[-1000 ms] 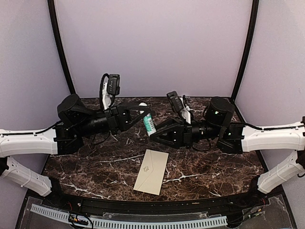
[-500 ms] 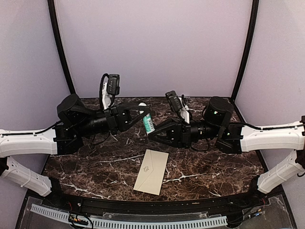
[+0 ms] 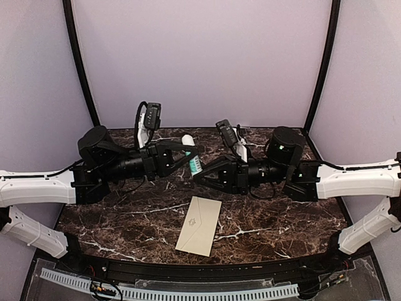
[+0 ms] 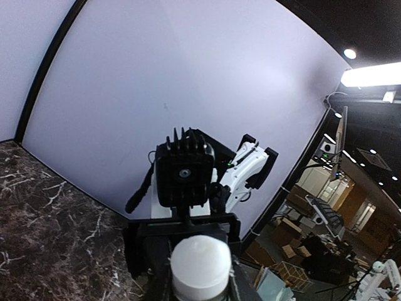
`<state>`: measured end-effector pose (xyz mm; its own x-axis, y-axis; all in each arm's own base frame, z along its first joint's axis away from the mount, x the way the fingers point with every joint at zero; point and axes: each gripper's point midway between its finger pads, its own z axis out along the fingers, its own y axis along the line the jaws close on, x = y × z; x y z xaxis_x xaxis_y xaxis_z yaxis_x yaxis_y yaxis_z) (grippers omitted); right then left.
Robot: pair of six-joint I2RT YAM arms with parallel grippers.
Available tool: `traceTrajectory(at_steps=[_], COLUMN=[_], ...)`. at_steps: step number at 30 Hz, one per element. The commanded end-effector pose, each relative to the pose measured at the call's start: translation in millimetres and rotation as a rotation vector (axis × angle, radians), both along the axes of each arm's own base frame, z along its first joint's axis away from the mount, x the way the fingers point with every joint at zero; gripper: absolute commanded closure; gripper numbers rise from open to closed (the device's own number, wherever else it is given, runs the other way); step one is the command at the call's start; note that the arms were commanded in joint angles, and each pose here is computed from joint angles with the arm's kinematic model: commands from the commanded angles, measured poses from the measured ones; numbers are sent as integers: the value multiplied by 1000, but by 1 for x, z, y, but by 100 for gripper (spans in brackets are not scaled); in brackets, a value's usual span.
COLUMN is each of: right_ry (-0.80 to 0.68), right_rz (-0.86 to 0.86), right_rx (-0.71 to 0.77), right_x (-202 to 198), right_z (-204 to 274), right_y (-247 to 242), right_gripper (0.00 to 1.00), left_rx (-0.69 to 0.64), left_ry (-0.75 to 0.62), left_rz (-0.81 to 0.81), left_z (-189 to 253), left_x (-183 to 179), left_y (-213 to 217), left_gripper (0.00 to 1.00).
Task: Place the letter into the envelope and seal it
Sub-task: Screw the solid glue.
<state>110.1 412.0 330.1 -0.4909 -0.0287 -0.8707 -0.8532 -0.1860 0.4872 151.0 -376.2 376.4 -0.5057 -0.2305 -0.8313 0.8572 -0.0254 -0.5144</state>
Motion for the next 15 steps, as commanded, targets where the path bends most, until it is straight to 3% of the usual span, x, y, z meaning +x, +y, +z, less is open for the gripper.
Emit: traceTrajectory(at_steps=[1,5,15], right_ry=[-29,-14,35], right_rz=[-73,-176,-550], right_rx=[-2,-60,-286], right_x=[11,29,99], right_z=[13,7,-23], right_y=[6,8,7], right_gripper=[90,89,90], left_rx=[3,42,216], left_ry=[-11,-21,4], left_rz=[-19,38,324], left_z=[-1,-12,-58], left_x=[-6,2,42], left_y=[2,3,10], left_gripper=[95,100,100])
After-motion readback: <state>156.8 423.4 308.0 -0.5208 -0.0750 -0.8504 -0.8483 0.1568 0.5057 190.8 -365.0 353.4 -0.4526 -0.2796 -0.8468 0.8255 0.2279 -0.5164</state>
